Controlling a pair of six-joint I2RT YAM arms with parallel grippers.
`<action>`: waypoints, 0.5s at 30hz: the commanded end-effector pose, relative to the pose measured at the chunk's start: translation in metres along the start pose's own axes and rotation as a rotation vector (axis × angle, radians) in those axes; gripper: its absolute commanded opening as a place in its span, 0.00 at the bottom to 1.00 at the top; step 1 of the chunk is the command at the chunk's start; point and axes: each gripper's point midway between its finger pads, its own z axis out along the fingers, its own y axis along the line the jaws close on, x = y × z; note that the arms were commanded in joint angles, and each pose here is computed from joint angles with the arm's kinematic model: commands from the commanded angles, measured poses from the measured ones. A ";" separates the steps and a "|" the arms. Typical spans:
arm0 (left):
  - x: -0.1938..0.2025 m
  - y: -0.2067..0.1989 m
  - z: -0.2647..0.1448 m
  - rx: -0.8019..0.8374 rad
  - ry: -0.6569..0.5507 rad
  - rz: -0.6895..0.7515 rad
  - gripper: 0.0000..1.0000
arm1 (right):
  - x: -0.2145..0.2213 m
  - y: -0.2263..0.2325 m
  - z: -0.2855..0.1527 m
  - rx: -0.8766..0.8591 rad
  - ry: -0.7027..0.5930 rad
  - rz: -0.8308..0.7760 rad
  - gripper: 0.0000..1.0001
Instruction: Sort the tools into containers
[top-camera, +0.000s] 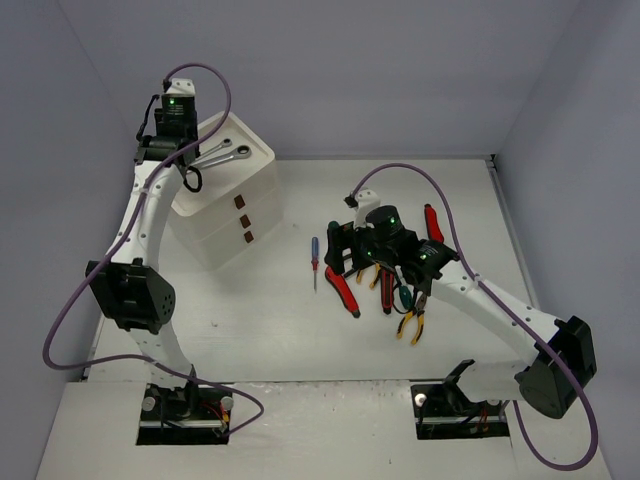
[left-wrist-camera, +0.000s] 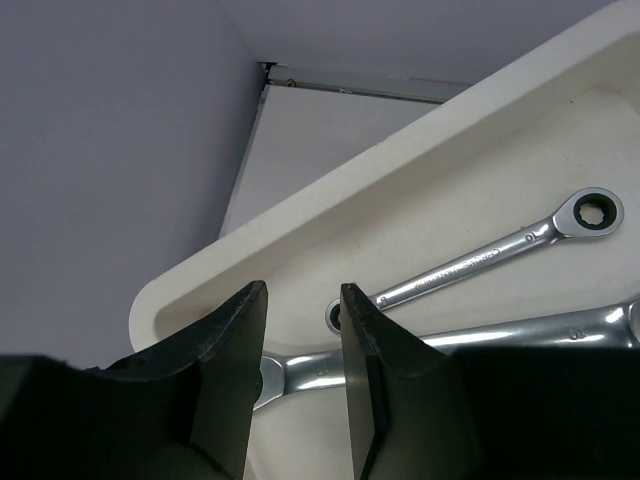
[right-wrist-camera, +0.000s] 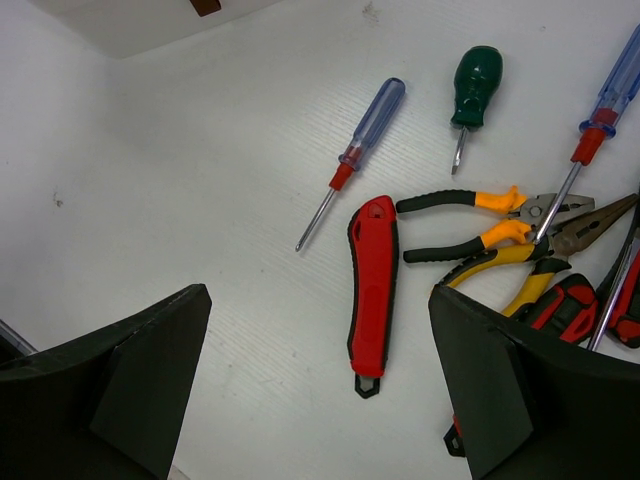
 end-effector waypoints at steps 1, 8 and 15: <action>-0.035 0.013 -0.030 0.020 -0.119 -0.078 0.32 | -0.021 0.017 0.005 -0.065 -0.067 -0.014 0.89; -0.021 0.027 -0.086 0.077 -0.152 -0.173 0.55 | -0.039 0.045 0.039 -0.183 -0.142 -0.087 0.88; 0.005 0.047 -0.108 0.017 -0.124 -0.252 0.61 | -0.047 0.057 0.090 -0.228 -0.212 -0.151 0.86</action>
